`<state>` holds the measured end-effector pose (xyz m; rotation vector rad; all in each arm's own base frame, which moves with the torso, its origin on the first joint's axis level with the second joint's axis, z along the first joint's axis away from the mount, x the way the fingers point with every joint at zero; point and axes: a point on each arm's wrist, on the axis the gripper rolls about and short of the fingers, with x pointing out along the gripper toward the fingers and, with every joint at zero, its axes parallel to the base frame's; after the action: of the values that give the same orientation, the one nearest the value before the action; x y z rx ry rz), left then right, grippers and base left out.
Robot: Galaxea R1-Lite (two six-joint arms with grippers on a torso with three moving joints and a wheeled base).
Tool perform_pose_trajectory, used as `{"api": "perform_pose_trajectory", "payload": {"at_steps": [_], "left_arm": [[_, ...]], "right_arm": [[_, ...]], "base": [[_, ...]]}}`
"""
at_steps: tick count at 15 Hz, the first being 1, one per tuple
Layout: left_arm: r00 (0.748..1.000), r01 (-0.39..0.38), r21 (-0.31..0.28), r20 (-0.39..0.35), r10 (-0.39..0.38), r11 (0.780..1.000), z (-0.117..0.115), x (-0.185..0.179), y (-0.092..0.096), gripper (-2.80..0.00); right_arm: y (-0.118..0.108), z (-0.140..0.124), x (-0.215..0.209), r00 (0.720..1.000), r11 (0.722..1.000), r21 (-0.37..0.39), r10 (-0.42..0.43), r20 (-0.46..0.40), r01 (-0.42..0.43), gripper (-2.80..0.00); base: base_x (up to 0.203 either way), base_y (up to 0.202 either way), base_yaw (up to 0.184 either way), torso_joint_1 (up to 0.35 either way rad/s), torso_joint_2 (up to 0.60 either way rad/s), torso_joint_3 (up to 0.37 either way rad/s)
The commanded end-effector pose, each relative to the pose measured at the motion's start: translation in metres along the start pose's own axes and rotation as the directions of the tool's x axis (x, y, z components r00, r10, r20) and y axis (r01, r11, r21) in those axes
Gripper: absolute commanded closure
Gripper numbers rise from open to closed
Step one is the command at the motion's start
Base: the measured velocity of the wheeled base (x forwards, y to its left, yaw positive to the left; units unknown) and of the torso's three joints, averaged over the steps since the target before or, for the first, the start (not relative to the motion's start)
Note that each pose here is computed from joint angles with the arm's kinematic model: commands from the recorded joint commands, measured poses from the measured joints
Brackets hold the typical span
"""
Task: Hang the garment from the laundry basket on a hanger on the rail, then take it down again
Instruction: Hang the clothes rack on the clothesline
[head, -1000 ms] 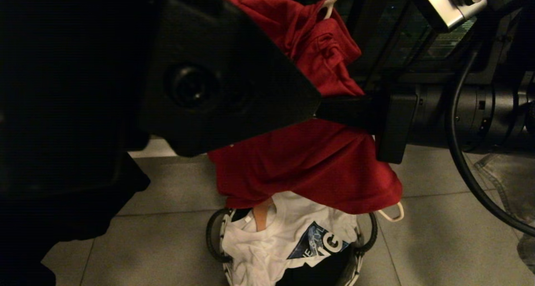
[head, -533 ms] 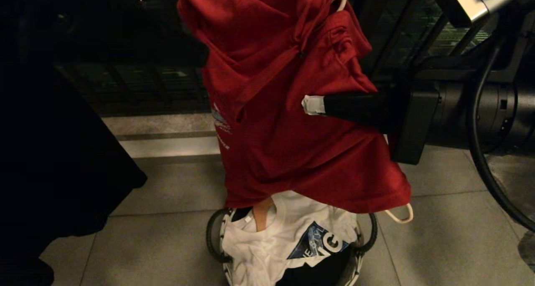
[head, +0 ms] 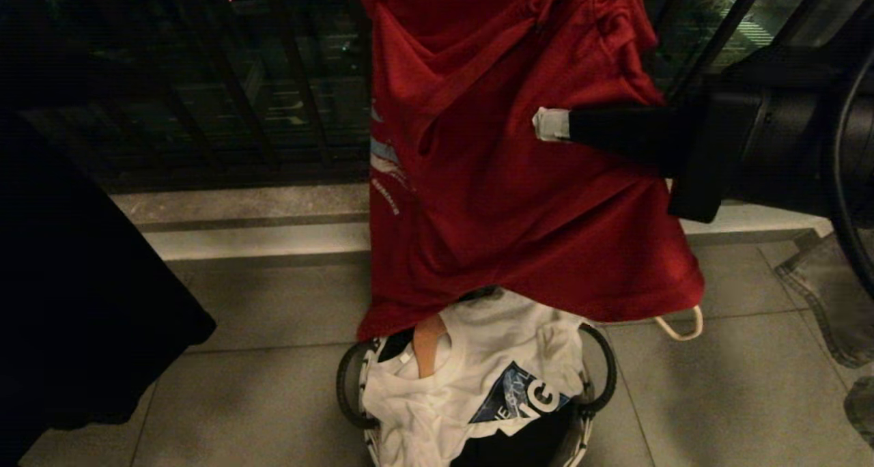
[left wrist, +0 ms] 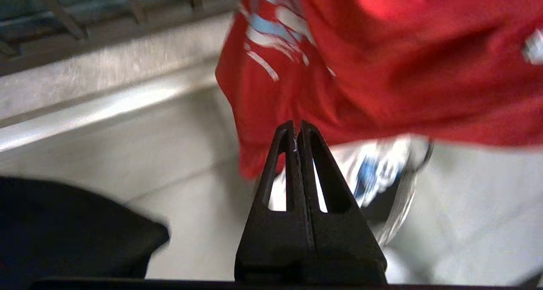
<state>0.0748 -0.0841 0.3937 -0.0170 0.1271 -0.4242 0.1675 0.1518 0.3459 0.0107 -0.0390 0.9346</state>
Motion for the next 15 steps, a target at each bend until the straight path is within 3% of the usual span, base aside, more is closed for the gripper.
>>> {"api": "perform_pose_trajectory", "payload": {"at_steps": [1,4,8,15], "left_arm": [[0.996,-0.005,-0.053,0.083,0.009,0.999,-0.006,-0.020,0.015,0.00],[0.993,0.024,-0.119,0.120,-0.010,0.993,-0.023,-0.038,0.027,0.00],[0.996,-0.007,-0.106,0.093,0.017,0.994,-0.027,-0.029,0.024,0.00],[0.997,-0.018,-0.097,0.077,0.026,0.995,-0.028,-0.023,0.022,0.00]], "right_arm": [[0.002,0.011,-0.014,0.998,0.999,-0.009,-0.035,0.044,0.036,0.00],[0.004,0.017,-0.028,0.992,0.992,-0.003,-0.125,0.027,0.125,0.00],[0.002,0.028,-0.044,0.980,0.981,-0.004,-0.194,0.040,0.194,0.00],[0.005,0.039,-0.083,0.969,0.970,-0.021,-0.242,0.039,0.243,0.00]], "base": [[0.000,0.000,0.000,0.000,0.00,0.000],[0.000,0.000,0.000,0.000,0.00,0.000],[0.000,0.000,0.000,0.000,0.00,0.000],[0.000,0.000,0.000,0.000,0.00,0.000]]}}
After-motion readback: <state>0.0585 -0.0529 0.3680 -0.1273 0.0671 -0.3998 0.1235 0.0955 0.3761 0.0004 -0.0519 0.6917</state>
